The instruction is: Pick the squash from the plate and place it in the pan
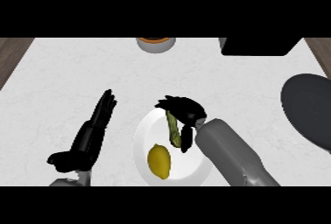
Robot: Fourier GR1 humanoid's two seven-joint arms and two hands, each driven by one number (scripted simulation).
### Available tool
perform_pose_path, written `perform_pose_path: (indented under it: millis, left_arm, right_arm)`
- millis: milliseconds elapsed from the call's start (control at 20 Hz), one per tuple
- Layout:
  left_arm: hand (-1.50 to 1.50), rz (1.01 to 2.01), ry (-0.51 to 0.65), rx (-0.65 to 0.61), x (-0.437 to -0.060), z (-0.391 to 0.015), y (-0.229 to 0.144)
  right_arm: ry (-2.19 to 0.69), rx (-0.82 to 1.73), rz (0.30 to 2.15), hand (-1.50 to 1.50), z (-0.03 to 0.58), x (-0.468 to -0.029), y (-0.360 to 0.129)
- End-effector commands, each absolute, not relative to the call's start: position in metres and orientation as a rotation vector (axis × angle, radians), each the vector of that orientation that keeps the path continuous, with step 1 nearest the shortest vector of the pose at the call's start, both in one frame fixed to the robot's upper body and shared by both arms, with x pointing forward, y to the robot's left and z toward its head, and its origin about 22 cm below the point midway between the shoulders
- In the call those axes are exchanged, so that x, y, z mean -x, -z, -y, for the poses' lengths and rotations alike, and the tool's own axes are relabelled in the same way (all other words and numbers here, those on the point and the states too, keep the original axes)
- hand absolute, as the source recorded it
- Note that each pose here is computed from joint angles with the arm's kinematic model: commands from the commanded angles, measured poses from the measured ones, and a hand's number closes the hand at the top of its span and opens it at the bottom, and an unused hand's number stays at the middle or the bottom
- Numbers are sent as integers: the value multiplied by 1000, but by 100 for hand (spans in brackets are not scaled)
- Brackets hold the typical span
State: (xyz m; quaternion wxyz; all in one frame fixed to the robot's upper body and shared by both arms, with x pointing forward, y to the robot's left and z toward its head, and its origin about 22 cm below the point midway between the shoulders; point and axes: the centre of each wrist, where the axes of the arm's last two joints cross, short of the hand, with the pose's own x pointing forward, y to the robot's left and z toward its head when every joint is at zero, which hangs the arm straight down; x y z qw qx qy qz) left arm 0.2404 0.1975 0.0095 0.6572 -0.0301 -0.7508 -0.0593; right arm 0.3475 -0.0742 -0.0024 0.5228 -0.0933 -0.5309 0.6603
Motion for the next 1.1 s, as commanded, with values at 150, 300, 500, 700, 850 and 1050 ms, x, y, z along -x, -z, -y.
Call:
perform_pose_path:
  millis: [150, 300, 500, 700, 850, 1050]
  left_arm:
    - [0, 1706, 128, 73, -247, -183, -12]
    - [0, 1699, 147, 69, -244, -209, -6]
    - [0, 1709, 124, 60, -249, -202, 0]
    - [0, 1689, 145, 48, -244, -207, -9]
    - [0, 1674, 110, 34, -239, -209, 0]
    - [0, 1661, 86, 30, -236, -211, 4]
  right_arm:
    - [-1766, 234, 1251, 150, 73, -350, 20]
    - [-1758, 261, 1260, 150, 70, -340, 25]
    - [-1730, 292, 1329, 150, 72, -342, 29]
    - [-1652, 360, 1469, 150, 77, -356, 19]
    - [-1301, 600, 1286, 150, 126, -364, 16]
    - [-904, 823, 1117, 150, 159, -379, 1]
